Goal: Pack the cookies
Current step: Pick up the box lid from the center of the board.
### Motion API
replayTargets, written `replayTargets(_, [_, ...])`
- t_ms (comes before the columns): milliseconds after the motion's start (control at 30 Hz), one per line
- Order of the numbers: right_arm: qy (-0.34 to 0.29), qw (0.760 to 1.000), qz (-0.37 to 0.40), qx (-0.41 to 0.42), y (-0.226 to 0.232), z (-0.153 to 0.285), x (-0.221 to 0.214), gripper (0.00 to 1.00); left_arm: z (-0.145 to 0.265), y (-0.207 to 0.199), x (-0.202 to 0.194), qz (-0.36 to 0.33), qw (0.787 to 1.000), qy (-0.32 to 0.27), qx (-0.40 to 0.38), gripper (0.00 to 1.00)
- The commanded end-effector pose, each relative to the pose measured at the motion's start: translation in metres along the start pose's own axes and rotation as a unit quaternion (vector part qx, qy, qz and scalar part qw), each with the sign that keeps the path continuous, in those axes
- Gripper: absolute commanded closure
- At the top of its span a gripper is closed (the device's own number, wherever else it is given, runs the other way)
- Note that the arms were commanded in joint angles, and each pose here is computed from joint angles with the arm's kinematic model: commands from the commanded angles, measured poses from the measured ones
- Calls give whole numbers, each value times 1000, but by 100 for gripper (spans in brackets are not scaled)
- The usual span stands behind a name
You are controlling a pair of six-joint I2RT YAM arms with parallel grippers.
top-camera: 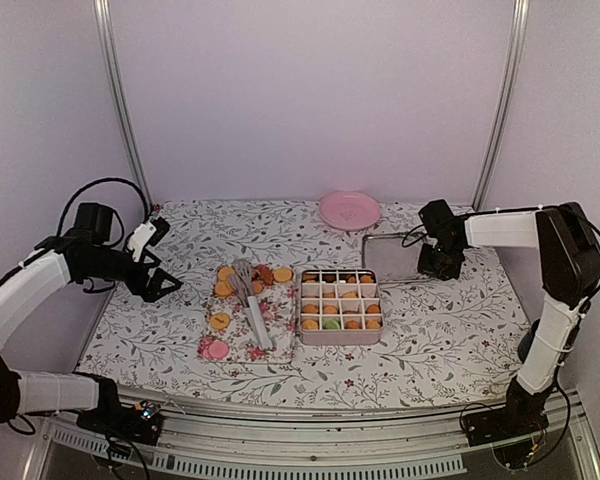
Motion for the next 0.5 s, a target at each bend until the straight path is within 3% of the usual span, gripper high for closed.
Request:
replayTargets(0, [-49,998,-44,0,-18,34,12,100,-1,1,28,-2,1000,-22,-6,1])
replayTargets(267, [-124,980,-86,133,0,119,35,100,6,5,83,-16,998,-62,-28,1])
replayTargets(467, [-159,953,-71,247,44,185,24,100,4,-10,125,7,989,-110,-101,1])
Point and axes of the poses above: each gripper's point midway between its finger pads, its own z axis back along the fingers, its own y axis along the line the jaws close on, x = y × z, the point moved 3 cm from there along z, back along the fingers, and after that the axes turned 7 degrees about -z, right-handed, at the moved point
